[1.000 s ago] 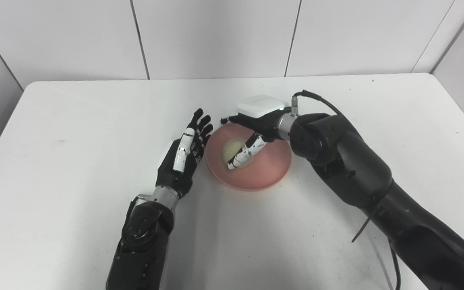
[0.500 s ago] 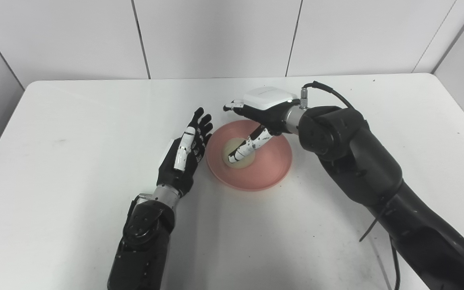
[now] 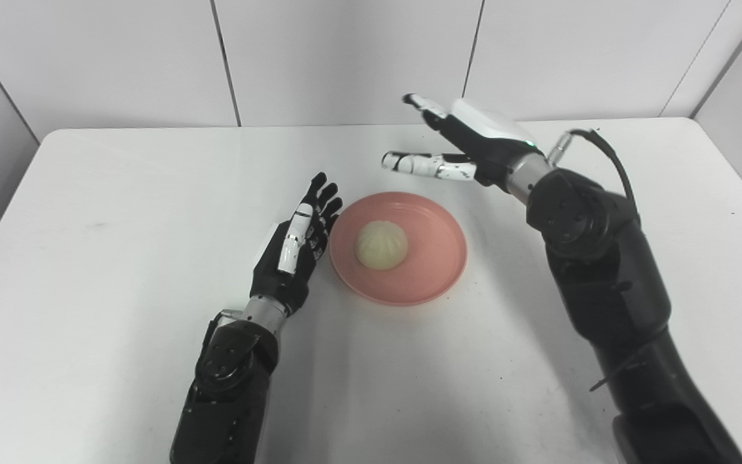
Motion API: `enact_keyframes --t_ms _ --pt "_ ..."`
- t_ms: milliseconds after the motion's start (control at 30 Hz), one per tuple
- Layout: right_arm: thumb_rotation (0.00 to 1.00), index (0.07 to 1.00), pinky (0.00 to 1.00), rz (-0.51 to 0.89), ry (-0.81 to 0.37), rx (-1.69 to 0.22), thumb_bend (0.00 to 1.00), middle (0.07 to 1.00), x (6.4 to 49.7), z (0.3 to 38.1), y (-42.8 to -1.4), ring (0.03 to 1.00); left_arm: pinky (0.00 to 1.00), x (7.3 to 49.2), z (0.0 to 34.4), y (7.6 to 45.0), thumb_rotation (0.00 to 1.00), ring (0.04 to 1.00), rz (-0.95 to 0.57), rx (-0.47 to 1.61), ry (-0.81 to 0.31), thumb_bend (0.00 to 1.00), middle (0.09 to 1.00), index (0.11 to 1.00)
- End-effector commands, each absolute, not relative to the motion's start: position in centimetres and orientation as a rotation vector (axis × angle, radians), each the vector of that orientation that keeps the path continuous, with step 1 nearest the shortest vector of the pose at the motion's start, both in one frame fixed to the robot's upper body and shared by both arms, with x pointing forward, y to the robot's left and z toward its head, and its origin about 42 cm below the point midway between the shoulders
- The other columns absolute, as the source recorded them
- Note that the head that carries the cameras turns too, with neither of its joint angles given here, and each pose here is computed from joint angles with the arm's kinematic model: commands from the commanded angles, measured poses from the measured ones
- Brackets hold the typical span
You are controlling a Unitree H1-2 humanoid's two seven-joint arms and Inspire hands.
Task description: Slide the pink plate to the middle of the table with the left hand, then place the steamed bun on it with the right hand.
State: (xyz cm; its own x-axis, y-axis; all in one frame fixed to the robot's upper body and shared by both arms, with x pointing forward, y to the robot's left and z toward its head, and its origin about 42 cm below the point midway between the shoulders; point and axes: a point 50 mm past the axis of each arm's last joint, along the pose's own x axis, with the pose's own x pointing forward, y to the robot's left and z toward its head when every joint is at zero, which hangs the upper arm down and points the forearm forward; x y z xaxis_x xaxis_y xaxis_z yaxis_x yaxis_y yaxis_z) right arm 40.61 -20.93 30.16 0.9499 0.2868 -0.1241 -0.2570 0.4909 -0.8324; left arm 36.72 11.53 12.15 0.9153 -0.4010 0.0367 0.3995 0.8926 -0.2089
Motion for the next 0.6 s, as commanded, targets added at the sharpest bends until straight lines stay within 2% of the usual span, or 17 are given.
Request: enact_keyframes --t_ms 0,33,100,133,167,267,433,567 --pt "1.0 0.991 0.86 0.295 -0.059 -0.932 0.74 0.952 40.9 31.1 -21.2 0.918 1.0 35.1 8.8 12.6 1.0 0.986 -0.386 -0.215 0.16 0.35 0.995 1.0" --pt "1.0 0.988 0.86 0.298 -0.05 -0.818 0.73 0.948 40.9 30.2 -21.8 0.913 1.0 35.1 8.8 12.6 1.0 0.988 -0.383 -0.216 0.161 0.35 0.996 1.0" --pt "1.0 0.998 0.93 0.284 -0.036 -0.643 0.66 0.989 40.7 28.6 -22.5 0.964 1.0 35.1 8.8 12.7 1.0 0.991 -0.38 -0.217 0.163 0.36 0.994 1.0" --pt "1.0 0.999 0.95 0.268 -0.028 -0.568 0.66 0.995 40.6 27.6 -22.8 0.982 1.0 35.0 8.7 12.8 1.0 0.995 -0.38 -0.217 0.162 0.36 0.996 1.0" --pt "1.0 1.0 0.99 0.249 -0.022 -0.509 0.65 0.999 40.3 26.8 -23.0 0.994 1.0 35.0 8.8 12.8 1.0 0.999 -0.38 -0.214 0.16 0.36 0.998 1.0" --pt "1.0 1.0 1.0 0.207 -0.05 -0.37 0.6 1.0 39.3 24.7 -23.4 1.0 1.0 35.0 8.8 12.9 1.0 1.0 -0.378 -0.212 0.155 0.37 0.998 1.0" --pt "1.0 1.0 1.0 0.096 -0.171 -0.245 0.43 1.0 37.6 21.5 -23.4 1.0 1.0 34.8 8.8 13.1 1.0 1.0 -0.366 -0.215 0.143 0.37 1.0 1.0" --pt "1.0 1.0 1.0 0.09 -0.186 -0.241 0.34 1.0 36.6 19.6 -23.3 1.0 1.0 34.7 8.8 13.2 1.0 1.0 -0.351 -0.206 0.135 0.36 0.999 1.0"
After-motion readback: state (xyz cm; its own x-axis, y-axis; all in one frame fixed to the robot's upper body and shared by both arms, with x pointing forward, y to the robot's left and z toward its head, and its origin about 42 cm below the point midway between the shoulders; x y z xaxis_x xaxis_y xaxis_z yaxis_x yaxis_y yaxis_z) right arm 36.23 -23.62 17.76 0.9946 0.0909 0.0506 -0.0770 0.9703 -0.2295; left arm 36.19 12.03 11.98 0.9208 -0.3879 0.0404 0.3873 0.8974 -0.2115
